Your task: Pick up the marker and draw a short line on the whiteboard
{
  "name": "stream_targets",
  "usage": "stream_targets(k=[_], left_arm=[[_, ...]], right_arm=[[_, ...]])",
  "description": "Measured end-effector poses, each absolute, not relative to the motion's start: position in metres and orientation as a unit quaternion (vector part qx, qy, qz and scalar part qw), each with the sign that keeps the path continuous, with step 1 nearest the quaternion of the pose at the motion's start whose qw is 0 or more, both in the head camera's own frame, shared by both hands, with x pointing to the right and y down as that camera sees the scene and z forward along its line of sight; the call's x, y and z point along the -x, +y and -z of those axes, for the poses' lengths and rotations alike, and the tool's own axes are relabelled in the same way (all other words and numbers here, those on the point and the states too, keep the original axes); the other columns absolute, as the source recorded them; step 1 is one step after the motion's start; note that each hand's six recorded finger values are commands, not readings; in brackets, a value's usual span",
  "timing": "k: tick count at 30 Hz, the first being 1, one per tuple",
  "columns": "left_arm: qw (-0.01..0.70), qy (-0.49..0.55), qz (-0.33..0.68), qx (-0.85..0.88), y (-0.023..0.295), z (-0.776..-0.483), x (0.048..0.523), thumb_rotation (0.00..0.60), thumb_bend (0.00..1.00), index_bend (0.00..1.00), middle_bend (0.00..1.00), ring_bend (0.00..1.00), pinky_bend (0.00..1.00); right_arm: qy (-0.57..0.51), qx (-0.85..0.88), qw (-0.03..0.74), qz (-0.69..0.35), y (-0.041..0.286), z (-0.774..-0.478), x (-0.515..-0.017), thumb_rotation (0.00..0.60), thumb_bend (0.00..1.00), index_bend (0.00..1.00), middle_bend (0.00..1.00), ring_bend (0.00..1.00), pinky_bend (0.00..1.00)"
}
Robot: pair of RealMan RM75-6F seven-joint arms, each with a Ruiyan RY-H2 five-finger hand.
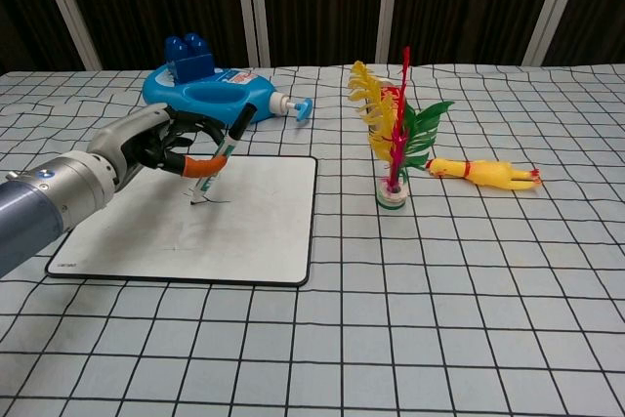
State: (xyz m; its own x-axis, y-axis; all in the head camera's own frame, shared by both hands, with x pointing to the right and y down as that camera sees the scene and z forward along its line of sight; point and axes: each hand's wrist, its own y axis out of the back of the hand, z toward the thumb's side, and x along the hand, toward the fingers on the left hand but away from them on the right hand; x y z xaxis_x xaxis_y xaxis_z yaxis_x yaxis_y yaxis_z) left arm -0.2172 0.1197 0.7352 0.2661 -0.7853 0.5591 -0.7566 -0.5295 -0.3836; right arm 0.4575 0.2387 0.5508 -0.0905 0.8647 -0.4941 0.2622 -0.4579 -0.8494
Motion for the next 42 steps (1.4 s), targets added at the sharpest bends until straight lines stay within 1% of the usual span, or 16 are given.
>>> stream_targets(k=[9,13,17,21,26,35,39,42], left_arm=[[-0.001,0.487,0.356,0.798,0.131,-0.724,0.224,0.600,0.58,0.66,0.12,0.00,0.00],[-0.006,0.497,0.340,0.798,0.132,-0.709,0.230,0.600,0.58,0.66,0.12,0.00,0.00],[0.007,0.509,0.329,0.795,0.127,-0.690,0.244,0.600,0.58,0.66,0.12,0.00,0.00],[0.050,0.507,0.339,0.791,0.120,-0.676,0.263,0.600,0.58,0.66,0.12,0.00,0.00],[0.127,0.478,0.374,0.784,0.118,-0.670,0.283,0.600,0.57,0.66,0.12,0.00,0.00],[0.274,0.375,0.475,0.747,0.127,-0.680,0.331,0.600,0.52,0.65,0.12,0.00,0.00],[0.312,0.340,0.507,0.728,0.130,-0.687,0.349,0.600,0.47,0.62,0.10,0.00,0.00],[0.318,0.326,0.525,0.719,0.132,-0.693,0.357,0.600,0.46,0.61,0.10,0.00,0.00]], right_arm=[[-0.455,0.621,0.261,-0.583,0.238,-0.550,-0.458,0.600,0.35,0.00,0.00,0.00,0.00],[-0.457,0.620,0.261,-0.582,0.238,-0.549,-0.458,0.600,0.35,0.00,0.00,0.00,0.00],[-0.457,0.621,0.261,-0.581,0.238,-0.550,-0.457,0.600,0.35,0.00,0.00,0.00,0.00],[-0.455,0.621,0.261,-0.582,0.238,-0.550,-0.457,0.600,0.35,0.00,0.00,0.00,0.00],[-0.454,0.620,0.261,-0.585,0.239,-0.550,-0.458,0.600,0.35,0.00,0.00,0.00,0.00],[-0.452,0.620,0.260,-0.586,0.239,-0.551,-0.456,0.600,0.35,0.00,0.00,0.00,0.00],[-0.451,0.620,0.259,-0.587,0.240,-0.551,-0.456,0.600,0.35,0.00,0.00,0.00,0.00],[-0.451,0.620,0.260,-0.587,0.240,-0.550,-0.456,0.600,0.35,0.00,0.00,0.00,0.00]])
